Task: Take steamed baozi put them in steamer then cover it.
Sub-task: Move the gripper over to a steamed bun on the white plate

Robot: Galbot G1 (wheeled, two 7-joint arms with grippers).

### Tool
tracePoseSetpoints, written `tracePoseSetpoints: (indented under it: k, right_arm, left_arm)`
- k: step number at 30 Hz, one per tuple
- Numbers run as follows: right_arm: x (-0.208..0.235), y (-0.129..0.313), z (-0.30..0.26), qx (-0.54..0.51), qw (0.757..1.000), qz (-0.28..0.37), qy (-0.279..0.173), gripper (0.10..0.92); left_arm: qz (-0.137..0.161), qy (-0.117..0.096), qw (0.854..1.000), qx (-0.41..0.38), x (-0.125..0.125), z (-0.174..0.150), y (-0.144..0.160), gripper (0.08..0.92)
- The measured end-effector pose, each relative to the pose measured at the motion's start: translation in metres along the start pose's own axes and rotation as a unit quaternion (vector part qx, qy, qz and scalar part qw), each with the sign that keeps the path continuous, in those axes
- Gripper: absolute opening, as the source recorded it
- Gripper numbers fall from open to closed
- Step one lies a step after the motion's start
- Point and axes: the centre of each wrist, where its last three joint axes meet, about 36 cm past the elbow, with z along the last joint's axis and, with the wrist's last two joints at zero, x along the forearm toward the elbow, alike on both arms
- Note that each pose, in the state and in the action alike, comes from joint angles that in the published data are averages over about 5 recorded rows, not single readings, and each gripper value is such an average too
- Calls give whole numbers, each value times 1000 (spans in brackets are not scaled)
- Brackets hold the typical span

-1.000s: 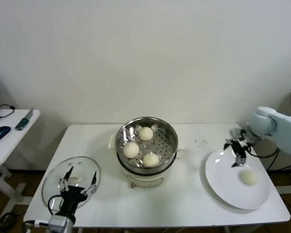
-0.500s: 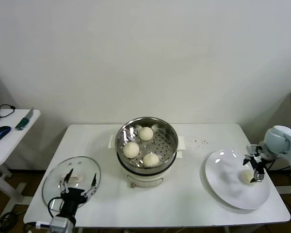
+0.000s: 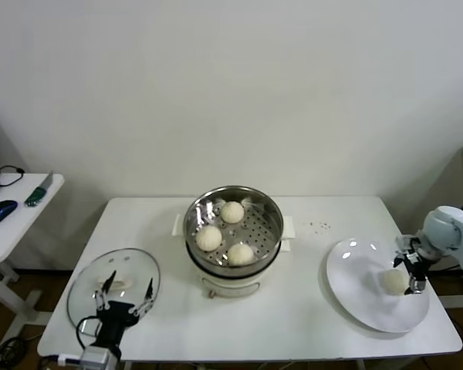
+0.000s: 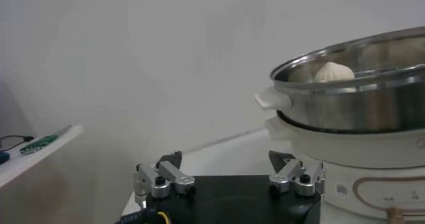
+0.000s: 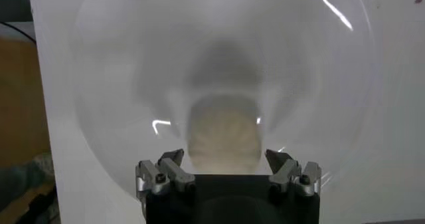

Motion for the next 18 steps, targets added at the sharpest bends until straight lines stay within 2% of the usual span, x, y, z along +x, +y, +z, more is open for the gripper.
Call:
tracePoseSetpoints:
  k: [8,14,18]
  right_arm:
    - [-9,-3,-3,3,1000,-8,2,807]
    - [-9,-6,-4,4,1000,-11,0,694]
    - [-6,-7,-4,3,1000,-12,-1,663]
  left_arm:
    - [-1,1,1000,-1,-1,1,0,823]
    - [-2,1,1000,0,-1,1,0,823]
    - [-2,1,1000,0,-1,1,0,823]
